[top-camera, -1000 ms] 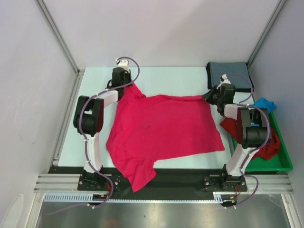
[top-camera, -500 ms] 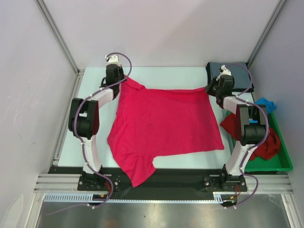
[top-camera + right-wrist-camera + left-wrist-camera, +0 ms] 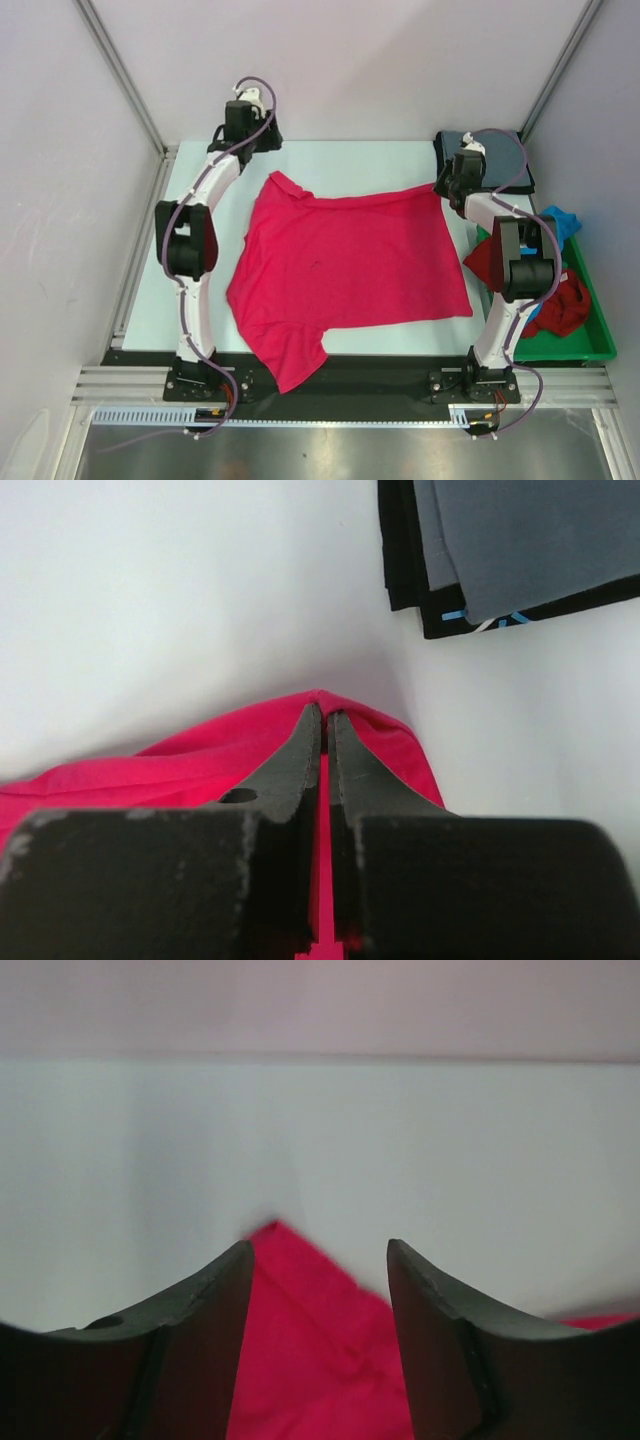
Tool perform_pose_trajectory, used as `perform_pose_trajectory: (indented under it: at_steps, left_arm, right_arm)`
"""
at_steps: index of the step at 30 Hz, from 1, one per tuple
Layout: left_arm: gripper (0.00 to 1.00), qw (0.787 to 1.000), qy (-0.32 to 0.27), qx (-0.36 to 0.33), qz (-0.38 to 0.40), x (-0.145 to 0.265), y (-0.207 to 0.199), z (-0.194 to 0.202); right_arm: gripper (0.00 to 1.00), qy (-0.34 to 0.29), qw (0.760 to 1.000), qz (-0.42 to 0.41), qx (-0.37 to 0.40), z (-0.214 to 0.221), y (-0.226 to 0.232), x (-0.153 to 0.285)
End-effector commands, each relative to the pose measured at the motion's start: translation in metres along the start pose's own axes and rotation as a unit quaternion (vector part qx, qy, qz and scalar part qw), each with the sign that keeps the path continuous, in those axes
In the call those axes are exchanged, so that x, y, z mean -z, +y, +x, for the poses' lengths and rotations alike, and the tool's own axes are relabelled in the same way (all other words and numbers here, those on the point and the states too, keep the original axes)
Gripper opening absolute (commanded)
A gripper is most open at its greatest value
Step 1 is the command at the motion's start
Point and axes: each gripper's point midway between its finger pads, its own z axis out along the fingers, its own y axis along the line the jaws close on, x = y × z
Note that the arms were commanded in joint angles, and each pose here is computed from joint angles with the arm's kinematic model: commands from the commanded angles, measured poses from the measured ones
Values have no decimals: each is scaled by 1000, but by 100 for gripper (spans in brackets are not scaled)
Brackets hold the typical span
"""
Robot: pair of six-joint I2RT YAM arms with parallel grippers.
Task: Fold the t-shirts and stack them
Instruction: Flatten the tshirt out
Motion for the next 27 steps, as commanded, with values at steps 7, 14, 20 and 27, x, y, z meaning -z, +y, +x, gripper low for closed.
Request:
perform_pose_trajectory:
  at_steps: [7, 14, 20, 27]
  left_arm:
    - [33, 963, 181, 160, -120, 103, 81, 114]
    - [30, 936, 268, 164, -159, 141, 95, 198]
    - [30, 930, 304, 158, -132, 158, 84, 227]
    - [33, 932, 298, 153, -140, 164, 86, 230]
  right_arm:
    - [21, 24, 999, 21, 34, -15, 20, 7]
    - [36, 77, 993, 74, 51, -5, -2, 9]
    - [39, 52, 997, 5, 64, -16, 42, 50]
    - [39, 70, 994, -50, 66, 17, 74, 81]
